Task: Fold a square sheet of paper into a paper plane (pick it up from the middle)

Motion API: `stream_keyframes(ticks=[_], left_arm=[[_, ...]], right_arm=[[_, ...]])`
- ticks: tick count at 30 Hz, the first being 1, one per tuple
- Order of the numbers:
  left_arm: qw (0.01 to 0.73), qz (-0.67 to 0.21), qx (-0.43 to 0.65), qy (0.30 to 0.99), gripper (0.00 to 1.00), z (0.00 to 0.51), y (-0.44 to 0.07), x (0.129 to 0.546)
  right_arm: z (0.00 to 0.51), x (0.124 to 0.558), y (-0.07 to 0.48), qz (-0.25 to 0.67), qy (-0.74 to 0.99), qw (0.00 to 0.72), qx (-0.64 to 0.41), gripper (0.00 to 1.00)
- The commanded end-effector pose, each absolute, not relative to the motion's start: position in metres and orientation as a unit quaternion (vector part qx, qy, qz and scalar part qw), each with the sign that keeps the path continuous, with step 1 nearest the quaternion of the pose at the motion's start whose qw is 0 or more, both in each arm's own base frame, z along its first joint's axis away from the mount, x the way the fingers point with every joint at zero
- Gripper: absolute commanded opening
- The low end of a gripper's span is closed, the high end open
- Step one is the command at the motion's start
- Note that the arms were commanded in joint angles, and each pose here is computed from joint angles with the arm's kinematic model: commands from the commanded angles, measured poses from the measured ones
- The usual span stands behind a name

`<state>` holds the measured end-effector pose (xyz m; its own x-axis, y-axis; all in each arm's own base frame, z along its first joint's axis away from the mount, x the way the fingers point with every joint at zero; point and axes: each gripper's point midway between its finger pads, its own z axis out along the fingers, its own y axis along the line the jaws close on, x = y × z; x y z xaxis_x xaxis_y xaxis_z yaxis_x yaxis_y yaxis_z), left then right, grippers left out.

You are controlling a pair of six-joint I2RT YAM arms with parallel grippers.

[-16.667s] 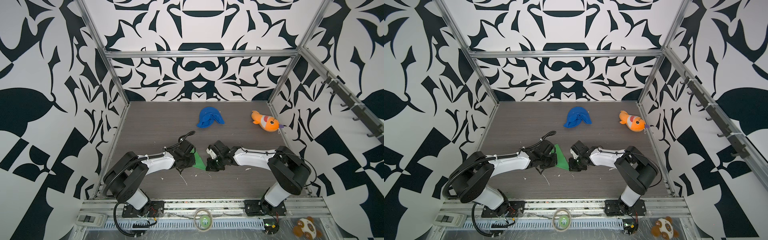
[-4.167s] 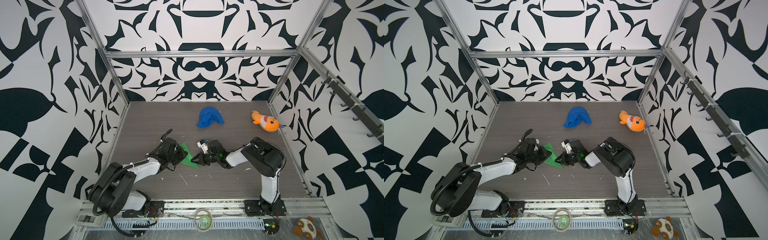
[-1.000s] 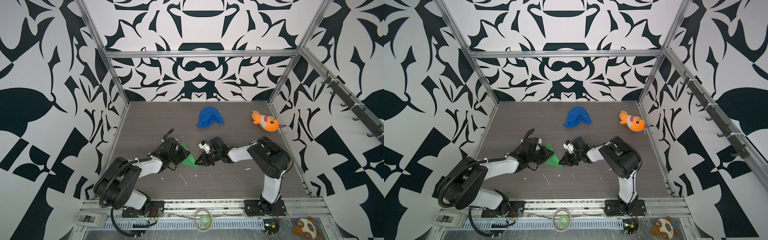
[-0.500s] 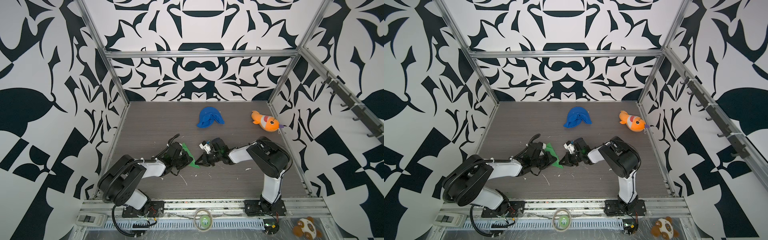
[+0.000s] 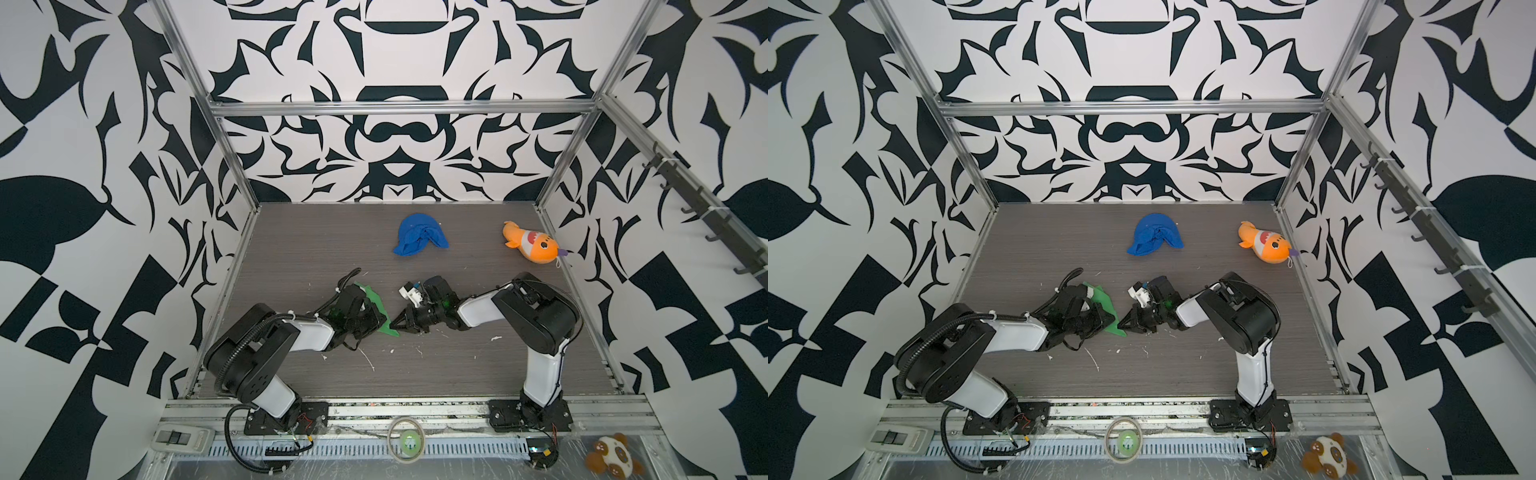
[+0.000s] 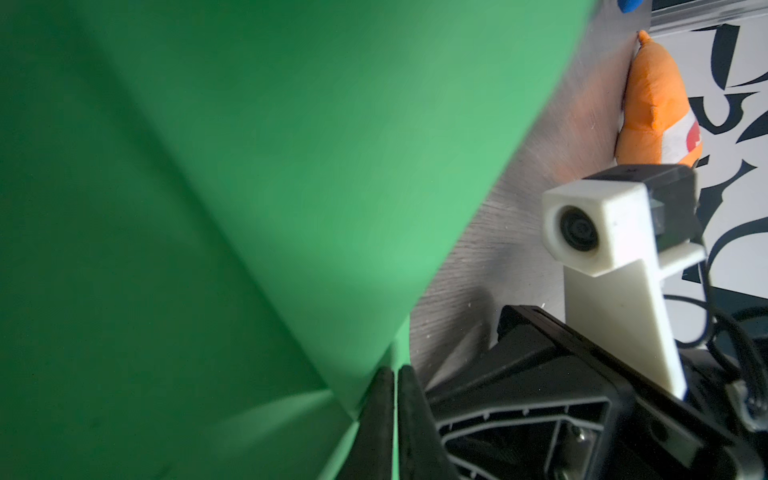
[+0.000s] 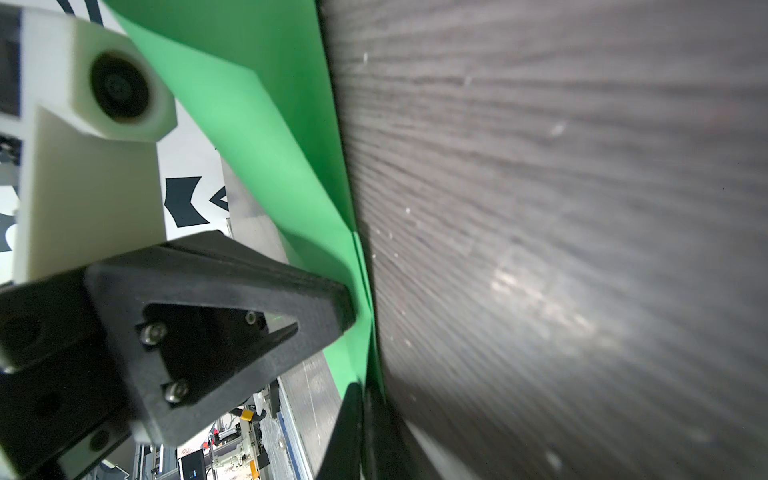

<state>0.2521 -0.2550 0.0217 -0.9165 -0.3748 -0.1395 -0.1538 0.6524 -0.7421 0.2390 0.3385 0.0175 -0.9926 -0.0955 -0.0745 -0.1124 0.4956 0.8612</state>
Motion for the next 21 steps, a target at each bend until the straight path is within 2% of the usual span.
stream_keyframes(ticks=[1,9,16,21], left_arm=[[0.142,-0.383,-0.151,0.9,0.09,0.019,-0.257,0.256],[0.128,-0.354,-0.165,0.912,0.09,0.007,-0.247,0.25],[0.117,-0.327,-0.175,0.921,0.08,-0.001,-0.24,0.246],[0.117,-0.327,-0.176,0.921,0.08,-0.001,-0.24,0.246]], right_arm=[[-0.027,0.224,0.311,0.426,0.904,-0.029,-0.015,0.1],[-0.023,0.226,0.31,0.419,0.907,-0.022,-0.024,0.1],[0.011,0.231,0.312,0.43,0.901,0.01,-0.053,0.13],[0.013,0.226,0.311,0.425,0.903,-0.003,-0.07,0.13]])
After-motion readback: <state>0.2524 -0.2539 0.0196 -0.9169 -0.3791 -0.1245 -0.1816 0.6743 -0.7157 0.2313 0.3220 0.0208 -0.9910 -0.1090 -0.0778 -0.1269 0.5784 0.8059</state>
